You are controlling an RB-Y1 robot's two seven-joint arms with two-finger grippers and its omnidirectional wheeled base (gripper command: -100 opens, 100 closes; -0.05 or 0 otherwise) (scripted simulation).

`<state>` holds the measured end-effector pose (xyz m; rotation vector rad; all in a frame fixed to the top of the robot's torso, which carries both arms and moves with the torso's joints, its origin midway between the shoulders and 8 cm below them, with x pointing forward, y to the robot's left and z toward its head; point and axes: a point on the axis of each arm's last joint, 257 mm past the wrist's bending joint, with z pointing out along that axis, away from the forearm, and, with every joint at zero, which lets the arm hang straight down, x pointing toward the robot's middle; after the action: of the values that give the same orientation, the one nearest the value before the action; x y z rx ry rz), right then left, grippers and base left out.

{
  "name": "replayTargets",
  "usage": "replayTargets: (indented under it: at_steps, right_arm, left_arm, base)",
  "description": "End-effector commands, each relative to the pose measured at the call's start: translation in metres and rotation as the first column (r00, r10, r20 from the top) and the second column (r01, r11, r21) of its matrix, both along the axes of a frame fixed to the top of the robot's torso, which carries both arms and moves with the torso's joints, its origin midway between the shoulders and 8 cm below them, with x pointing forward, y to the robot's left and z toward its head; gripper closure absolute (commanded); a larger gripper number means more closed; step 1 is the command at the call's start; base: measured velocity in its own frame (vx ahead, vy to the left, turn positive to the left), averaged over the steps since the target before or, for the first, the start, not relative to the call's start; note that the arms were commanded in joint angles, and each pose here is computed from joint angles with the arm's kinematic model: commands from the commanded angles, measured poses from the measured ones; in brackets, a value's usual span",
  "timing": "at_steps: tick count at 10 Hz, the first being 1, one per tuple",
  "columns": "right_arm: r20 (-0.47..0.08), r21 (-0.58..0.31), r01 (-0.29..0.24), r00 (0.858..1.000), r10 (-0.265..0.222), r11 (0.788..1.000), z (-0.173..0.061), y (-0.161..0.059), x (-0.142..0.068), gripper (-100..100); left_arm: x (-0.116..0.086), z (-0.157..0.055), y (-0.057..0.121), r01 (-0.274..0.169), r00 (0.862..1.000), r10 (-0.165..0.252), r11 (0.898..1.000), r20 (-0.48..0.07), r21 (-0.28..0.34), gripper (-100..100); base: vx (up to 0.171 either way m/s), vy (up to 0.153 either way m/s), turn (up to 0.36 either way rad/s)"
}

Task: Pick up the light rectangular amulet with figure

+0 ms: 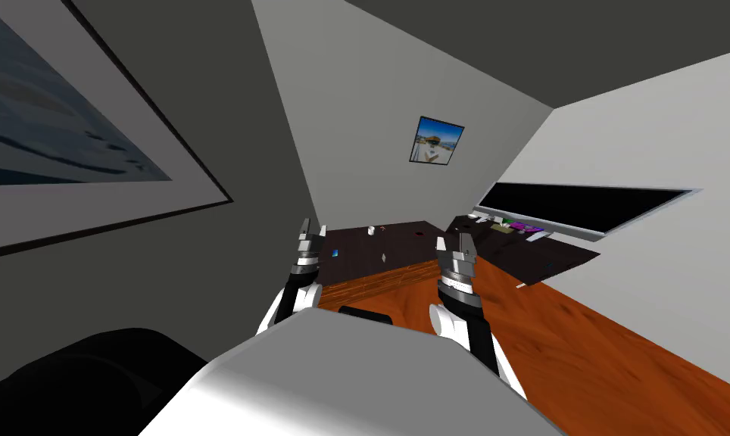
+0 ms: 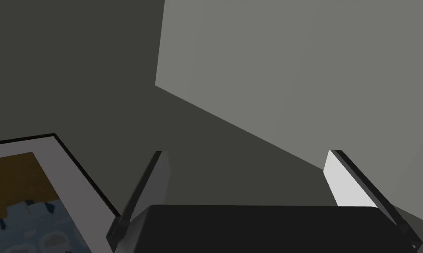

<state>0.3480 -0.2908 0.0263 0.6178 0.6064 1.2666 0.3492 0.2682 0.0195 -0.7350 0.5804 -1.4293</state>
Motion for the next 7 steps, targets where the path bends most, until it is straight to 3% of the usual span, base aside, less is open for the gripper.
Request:
replayTargets:
  at_steps: [1,7]
  right_arm:
    - [-0.030,-0.051,-0.023,0.999,0.022,0.998,-0.009,0.007,0.004,-100]
    - [-0.164,-0.171,-0.099,0.984,0.071,0.980,-0.055,0.025,0.017,-100]
  left_arm:
    - [0.000,0.000,0.000,0.000,1.000,0.000,1.000,0.000,0.000,0]
    - [0.000,0.000,0.000,0.000,1.000,0.000,1.000,0.000,0.000,0]
  base:
    - [-0.010,-0.040,0.195]
    - [-0.017,-0.085,0.213]
